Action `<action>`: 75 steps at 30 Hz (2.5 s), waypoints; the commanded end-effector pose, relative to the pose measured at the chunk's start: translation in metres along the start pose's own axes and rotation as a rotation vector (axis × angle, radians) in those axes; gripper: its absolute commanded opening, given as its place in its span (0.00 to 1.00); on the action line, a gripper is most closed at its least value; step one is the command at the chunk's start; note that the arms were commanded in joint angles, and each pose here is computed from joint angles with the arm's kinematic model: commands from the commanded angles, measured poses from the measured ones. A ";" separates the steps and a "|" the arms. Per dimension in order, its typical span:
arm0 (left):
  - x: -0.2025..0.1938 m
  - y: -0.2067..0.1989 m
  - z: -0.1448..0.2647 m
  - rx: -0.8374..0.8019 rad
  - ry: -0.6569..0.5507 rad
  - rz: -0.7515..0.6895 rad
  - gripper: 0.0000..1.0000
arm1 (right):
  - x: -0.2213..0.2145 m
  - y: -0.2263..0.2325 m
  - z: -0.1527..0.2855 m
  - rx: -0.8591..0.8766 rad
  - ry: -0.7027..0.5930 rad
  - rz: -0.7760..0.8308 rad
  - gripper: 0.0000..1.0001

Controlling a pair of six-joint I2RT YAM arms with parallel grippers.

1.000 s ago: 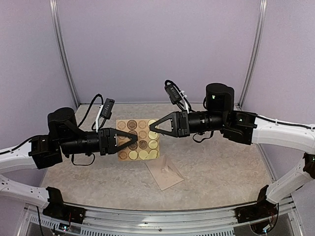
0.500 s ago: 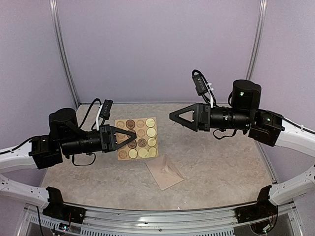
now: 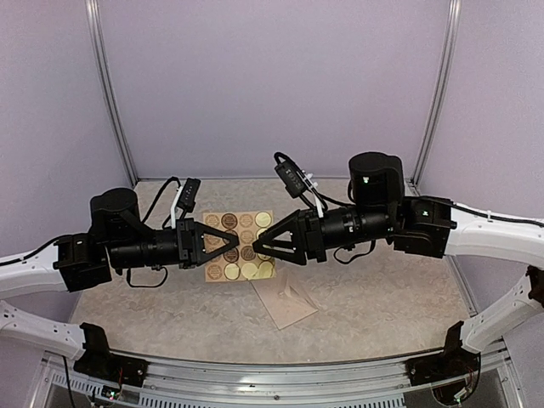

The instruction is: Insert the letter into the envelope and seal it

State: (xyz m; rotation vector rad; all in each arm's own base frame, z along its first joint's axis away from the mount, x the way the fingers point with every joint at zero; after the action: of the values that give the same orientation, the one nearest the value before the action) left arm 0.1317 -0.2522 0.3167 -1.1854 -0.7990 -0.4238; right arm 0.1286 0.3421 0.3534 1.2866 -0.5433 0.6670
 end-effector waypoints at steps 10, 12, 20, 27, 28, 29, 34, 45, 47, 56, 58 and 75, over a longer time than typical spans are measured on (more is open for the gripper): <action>0.002 -0.016 0.001 -0.133 0.017 -0.019 0.00 | -0.003 -0.006 -0.016 0.010 0.046 0.004 0.46; 0.002 -0.017 0.002 -0.144 0.009 -0.020 0.00 | -0.005 -0.006 -0.018 0.023 0.056 -0.001 0.44; 0.001 -0.019 0.004 -0.170 0.001 -0.011 0.00 | -0.010 -0.006 -0.021 0.076 0.074 -0.004 0.38; 0.003 -0.021 0.005 -0.194 -0.003 -0.010 0.00 | -0.014 -0.009 -0.025 0.081 0.095 -0.012 0.33; 0.002 -0.021 0.005 -0.195 -0.002 -0.010 0.00 | -0.014 -0.010 -0.025 0.078 0.096 -0.014 0.33; 0.003 -0.022 0.005 -0.198 -0.003 -0.009 0.00 | -0.014 -0.010 -0.025 0.077 0.094 -0.013 0.33; 0.003 -0.024 0.005 -0.210 -0.002 -0.006 0.00 | -0.014 -0.010 -0.023 0.068 0.087 -0.013 0.33; 0.011 -0.032 0.018 -0.236 -0.081 -0.055 0.00 | -0.007 -0.016 0.007 -0.063 -0.115 -0.069 0.77; 0.013 -0.034 0.020 -0.251 -0.095 -0.061 0.00 | -0.010 -0.013 0.008 -0.013 -0.114 -0.077 0.82; 0.014 -0.036 0.017 -0.269 -0.088 -0.066 0.00 | -0.011 0.015 0.005 0.287 -0.093 -0.046 0.67; 0.013 -0.035 0.016 -0.270 -0.087 -0.066 0.00 | -0.010 0.017 0.003 0.312 -0.093 -0.042 0.56; 0.011 -0.033 0.017 -0.262 -0.090 -0.062 0.00 | -0.011 0.011 -0.009 0.327 -0.070 -0.060 0.12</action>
State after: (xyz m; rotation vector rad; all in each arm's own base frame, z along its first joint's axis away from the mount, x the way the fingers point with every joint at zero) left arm 0.1141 -0.2461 0.3490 -1.4160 -0.8637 -0.5183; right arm 0.1163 0.3492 0.3455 1.5963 -0.4564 0.6553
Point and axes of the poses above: each gripper's point midway between its finger pads, its own z axis back along the fingers, its own y axis along the line the jaws close on, x = y × z, the point moved 8 cm from there along z, back along the fingers, and after that the axes turned 12 degrees about -z, right-handed, at the moved point
